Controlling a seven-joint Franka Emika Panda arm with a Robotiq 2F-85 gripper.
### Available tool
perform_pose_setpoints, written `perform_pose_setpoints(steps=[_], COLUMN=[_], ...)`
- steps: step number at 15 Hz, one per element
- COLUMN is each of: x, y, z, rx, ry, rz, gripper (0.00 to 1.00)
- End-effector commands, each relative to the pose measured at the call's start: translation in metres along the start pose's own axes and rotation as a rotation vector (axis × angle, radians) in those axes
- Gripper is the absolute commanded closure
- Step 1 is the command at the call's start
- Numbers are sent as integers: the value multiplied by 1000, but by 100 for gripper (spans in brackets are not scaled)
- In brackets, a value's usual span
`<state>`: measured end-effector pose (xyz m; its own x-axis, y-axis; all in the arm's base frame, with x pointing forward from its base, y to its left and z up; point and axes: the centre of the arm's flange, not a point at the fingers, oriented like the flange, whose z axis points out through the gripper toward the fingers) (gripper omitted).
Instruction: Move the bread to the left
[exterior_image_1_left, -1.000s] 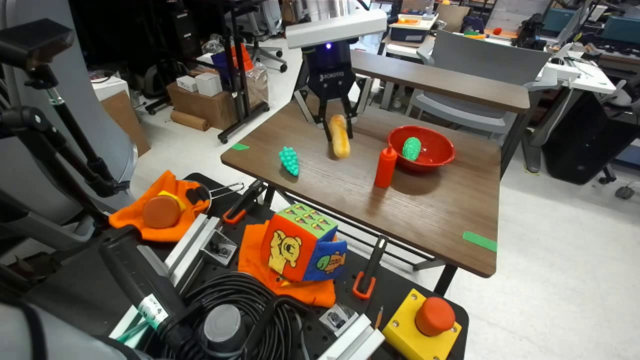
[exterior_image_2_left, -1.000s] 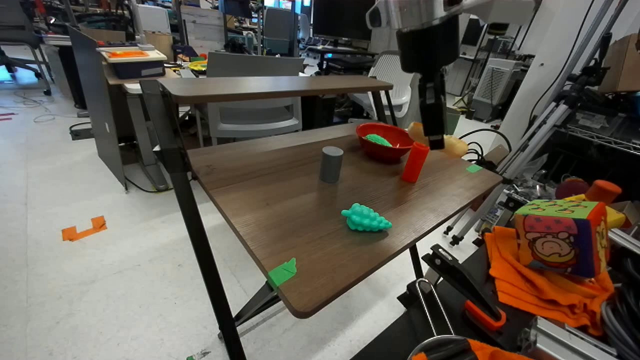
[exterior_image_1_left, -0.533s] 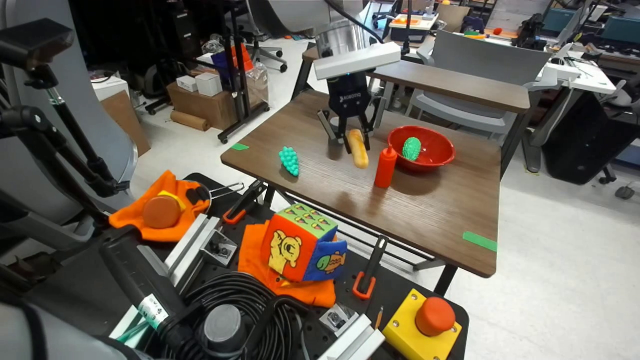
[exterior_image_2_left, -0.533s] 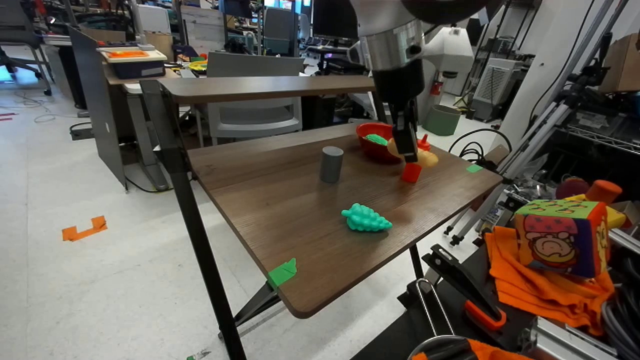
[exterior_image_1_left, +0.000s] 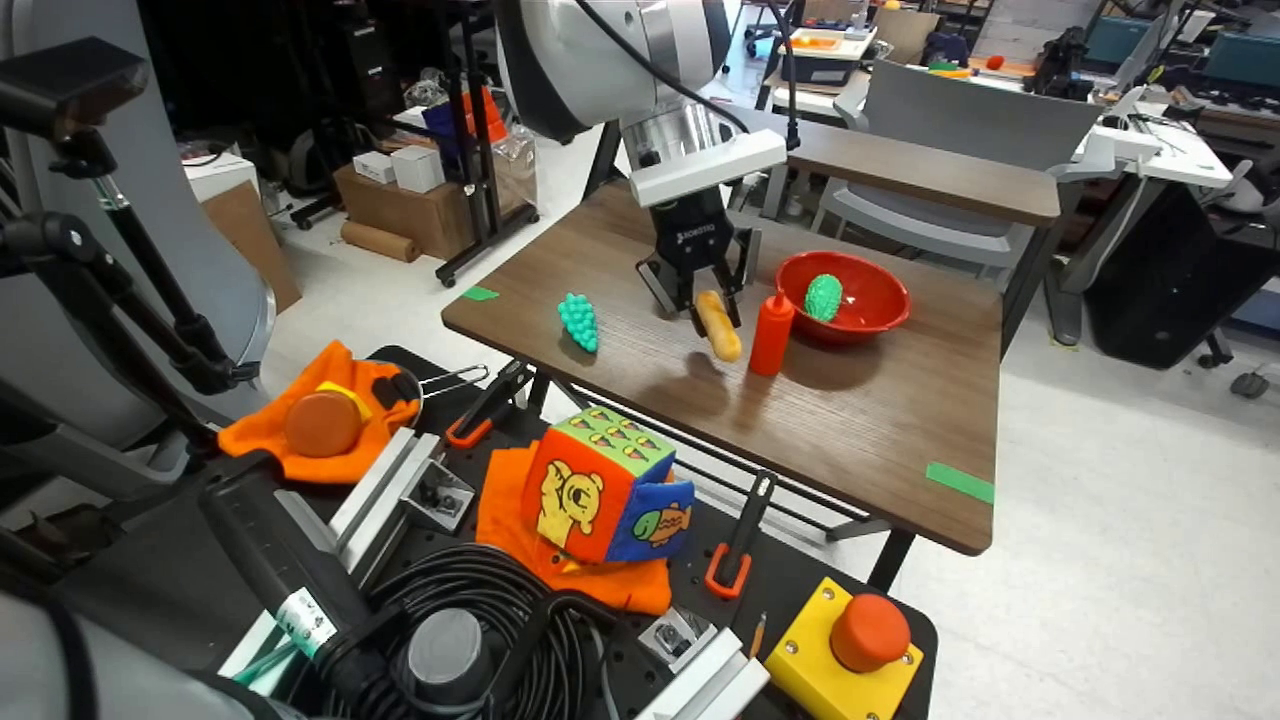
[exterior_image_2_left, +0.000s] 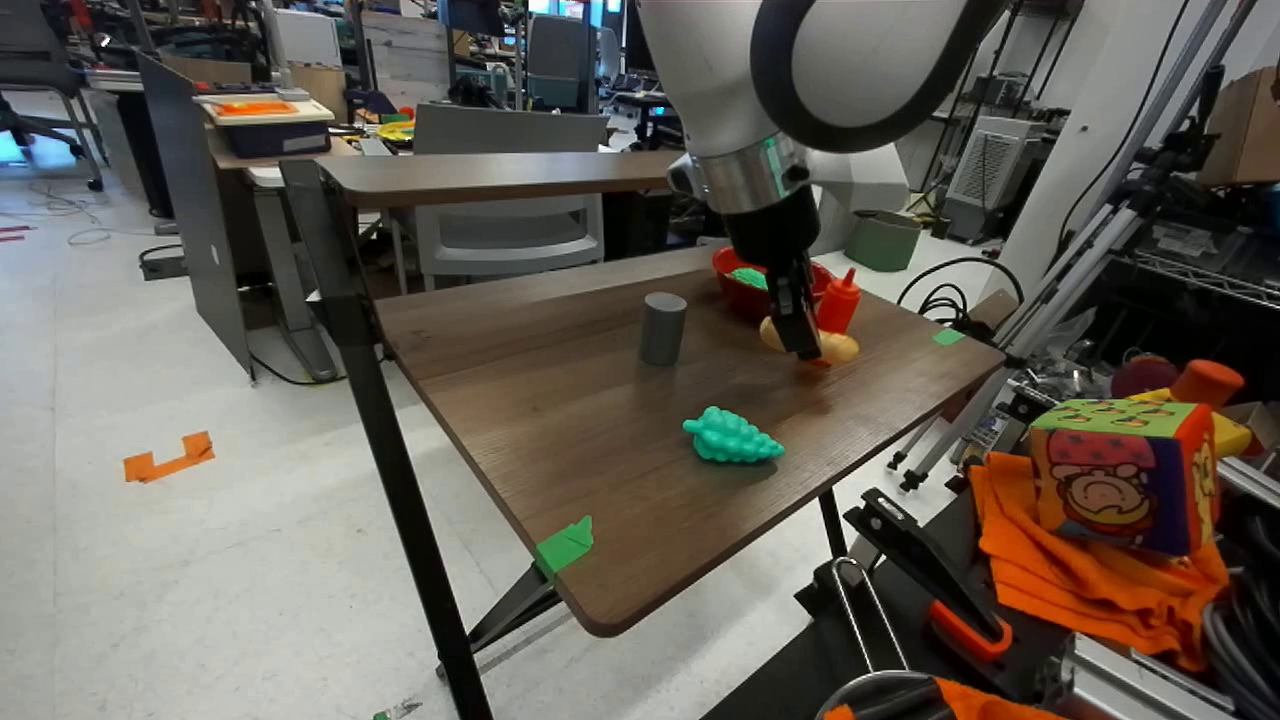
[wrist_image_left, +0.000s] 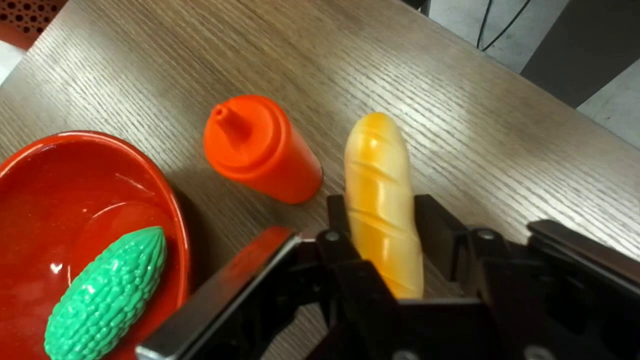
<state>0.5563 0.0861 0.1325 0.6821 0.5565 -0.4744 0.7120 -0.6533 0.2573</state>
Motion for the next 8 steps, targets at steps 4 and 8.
perform_pose_setpoints(steps=[4, 8], x=[13, 14], y=[-42, -39], z=[25, 28], rx=[19, 77], ry=[-73, -123], rz=[-105, -125], gripper=[86, 86])
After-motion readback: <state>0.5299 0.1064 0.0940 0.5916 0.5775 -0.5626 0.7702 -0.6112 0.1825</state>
